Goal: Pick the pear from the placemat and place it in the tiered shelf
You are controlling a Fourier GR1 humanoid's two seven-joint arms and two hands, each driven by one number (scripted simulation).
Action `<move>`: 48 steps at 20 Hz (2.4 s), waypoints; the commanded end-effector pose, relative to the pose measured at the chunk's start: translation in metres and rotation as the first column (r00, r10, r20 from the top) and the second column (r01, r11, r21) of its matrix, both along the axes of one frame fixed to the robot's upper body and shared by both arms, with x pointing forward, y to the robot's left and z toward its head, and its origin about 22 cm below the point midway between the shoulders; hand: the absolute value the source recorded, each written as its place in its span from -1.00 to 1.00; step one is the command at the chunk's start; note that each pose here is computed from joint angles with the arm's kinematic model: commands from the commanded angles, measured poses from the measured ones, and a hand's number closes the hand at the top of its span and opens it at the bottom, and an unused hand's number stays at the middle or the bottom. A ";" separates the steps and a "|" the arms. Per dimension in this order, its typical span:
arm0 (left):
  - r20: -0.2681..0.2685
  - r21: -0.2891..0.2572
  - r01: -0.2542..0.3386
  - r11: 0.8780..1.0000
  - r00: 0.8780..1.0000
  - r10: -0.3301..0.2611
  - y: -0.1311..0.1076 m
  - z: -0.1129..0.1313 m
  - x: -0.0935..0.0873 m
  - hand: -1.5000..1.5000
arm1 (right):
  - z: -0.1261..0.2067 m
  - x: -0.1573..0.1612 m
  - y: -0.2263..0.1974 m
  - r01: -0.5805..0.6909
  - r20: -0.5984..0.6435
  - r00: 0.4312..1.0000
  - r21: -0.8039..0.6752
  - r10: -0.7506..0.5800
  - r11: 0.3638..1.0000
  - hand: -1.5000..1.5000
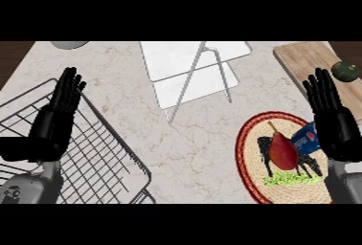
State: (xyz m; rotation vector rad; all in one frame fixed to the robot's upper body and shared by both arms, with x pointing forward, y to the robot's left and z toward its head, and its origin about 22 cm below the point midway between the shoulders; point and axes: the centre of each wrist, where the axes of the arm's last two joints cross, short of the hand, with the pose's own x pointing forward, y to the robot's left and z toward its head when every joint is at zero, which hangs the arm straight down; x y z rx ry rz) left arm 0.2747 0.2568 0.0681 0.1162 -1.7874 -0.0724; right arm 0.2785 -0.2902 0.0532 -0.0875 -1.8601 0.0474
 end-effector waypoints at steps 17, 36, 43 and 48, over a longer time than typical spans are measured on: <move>-0.436 0.114 0.097 0.989 0.899 -0.038 0.013 -0.036 -0.061 0.00 | -0.064 -0.063 -0.097 0.261 -0.096 0.964 0.172 -0.248 0.950 -1.00; -0.437 0.125 0.112 0.986 0.898 -0.047 0.026 -0.011 -0.079 0.00 | 0.035 -0.064 -0.125 0.047 -0.335 0.876 -0.657 -0.346 0.753 -1.00; -0.427 0.133 0.133 0.982 0.902 -0.065 0.015 -0.017 -0.077 0.00 | 0.035 -0.047 -0.062 -0.044 -0.429 0.854 -0.621 -0.293 0.782 -1.00; -0.441 0.141 0.146 0.979 0.895 -0.070 0.019 -0.021 -0.082 0.00 | 0.039 -0.041 -0.047 -0.083 -0.513 0.781 -0.650 -0.356 0.755 -1.00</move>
